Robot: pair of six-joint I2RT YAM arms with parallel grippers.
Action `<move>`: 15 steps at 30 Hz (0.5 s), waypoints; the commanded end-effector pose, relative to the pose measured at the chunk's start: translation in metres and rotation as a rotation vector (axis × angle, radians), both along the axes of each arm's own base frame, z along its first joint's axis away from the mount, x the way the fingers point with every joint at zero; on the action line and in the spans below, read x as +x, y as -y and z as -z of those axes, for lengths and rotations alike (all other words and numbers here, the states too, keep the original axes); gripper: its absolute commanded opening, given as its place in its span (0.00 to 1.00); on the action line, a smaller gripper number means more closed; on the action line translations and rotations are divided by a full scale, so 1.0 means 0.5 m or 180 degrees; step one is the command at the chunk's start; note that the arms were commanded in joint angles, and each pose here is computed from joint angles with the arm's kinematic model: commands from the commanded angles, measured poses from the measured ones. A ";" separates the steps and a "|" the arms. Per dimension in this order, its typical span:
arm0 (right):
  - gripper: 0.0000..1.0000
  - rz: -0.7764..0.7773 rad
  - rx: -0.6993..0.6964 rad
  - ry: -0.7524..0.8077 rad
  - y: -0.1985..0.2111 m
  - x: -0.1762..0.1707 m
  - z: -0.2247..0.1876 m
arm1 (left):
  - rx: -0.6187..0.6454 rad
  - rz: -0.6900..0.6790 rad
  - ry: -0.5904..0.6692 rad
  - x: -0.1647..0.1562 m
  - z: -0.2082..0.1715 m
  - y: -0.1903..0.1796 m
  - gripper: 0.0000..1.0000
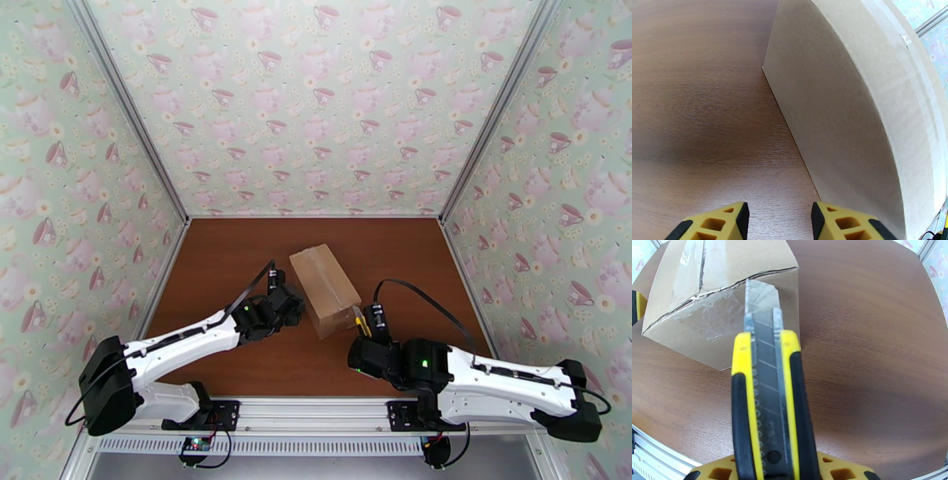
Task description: Unpack the express box
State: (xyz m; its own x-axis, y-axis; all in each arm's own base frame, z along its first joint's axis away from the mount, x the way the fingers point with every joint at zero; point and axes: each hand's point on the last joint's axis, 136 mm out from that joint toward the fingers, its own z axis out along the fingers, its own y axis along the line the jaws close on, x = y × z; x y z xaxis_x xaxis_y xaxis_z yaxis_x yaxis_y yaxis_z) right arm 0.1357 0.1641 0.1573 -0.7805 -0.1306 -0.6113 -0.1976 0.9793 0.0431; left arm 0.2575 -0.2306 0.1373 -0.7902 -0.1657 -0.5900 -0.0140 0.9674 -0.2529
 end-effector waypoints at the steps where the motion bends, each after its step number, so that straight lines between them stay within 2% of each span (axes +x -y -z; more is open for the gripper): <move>1: 0.00 0.0058 0.0051 0.0102 0.003 0.005 -0.022 | -0.0087 -0.0005 -0.0010 -0.001 -0.003 0.001 0.48; 15: 0.00 0.0088 0.0038 0.0121 0.004 0.007 -0.025 | -0.0082 -0.0003 -0.0016 -0.002 -0.001 0.000 0.48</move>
